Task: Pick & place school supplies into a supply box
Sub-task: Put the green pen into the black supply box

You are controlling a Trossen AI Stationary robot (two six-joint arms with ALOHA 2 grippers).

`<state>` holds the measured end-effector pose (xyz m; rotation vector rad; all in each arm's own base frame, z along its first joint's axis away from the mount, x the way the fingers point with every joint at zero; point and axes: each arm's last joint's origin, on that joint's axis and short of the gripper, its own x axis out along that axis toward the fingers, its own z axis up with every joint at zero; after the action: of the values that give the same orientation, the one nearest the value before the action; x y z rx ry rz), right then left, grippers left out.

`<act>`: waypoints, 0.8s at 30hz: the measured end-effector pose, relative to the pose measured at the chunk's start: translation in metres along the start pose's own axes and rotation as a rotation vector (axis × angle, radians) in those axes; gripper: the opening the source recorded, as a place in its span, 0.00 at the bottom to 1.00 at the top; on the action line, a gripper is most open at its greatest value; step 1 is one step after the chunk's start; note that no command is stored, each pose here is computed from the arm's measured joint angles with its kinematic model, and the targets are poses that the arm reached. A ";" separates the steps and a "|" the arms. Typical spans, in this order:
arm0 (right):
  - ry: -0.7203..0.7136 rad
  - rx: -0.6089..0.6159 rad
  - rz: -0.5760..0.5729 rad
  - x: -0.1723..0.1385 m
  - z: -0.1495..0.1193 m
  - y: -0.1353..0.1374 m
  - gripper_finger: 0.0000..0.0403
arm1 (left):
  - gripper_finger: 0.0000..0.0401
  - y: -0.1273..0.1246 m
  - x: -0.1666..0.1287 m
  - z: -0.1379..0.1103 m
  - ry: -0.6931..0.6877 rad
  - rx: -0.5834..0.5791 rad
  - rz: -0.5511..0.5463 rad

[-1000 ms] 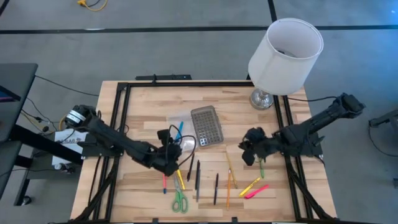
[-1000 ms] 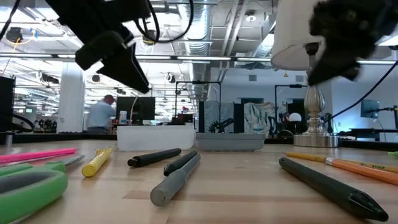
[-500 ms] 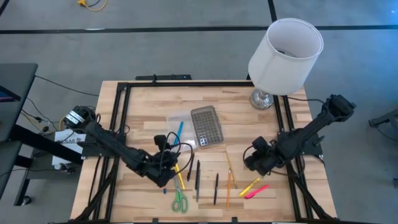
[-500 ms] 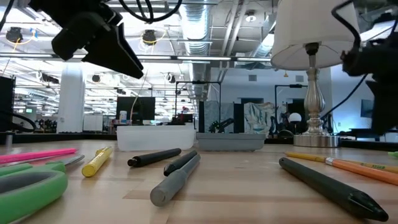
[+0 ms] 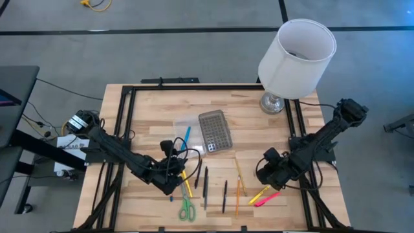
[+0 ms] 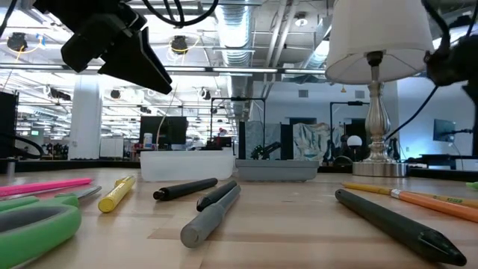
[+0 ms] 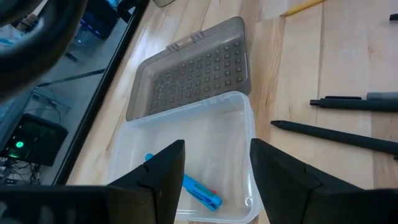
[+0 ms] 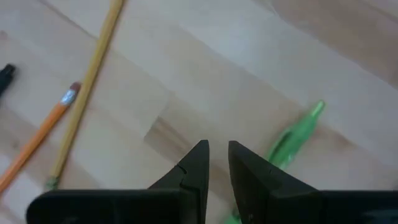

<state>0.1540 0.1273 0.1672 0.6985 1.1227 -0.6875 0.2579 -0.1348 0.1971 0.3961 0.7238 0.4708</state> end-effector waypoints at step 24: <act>0.076 0.039 -0.227 0.019 -0.015 0.005 0.21 | 0.44 0.000 0.000 -0.002 0.016 -0.005 -0.004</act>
<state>0.1548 0.1397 0.1456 0.6403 1.2740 -0.8835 0.2564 -0.1342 0.1960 0.3867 0.7386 0.4728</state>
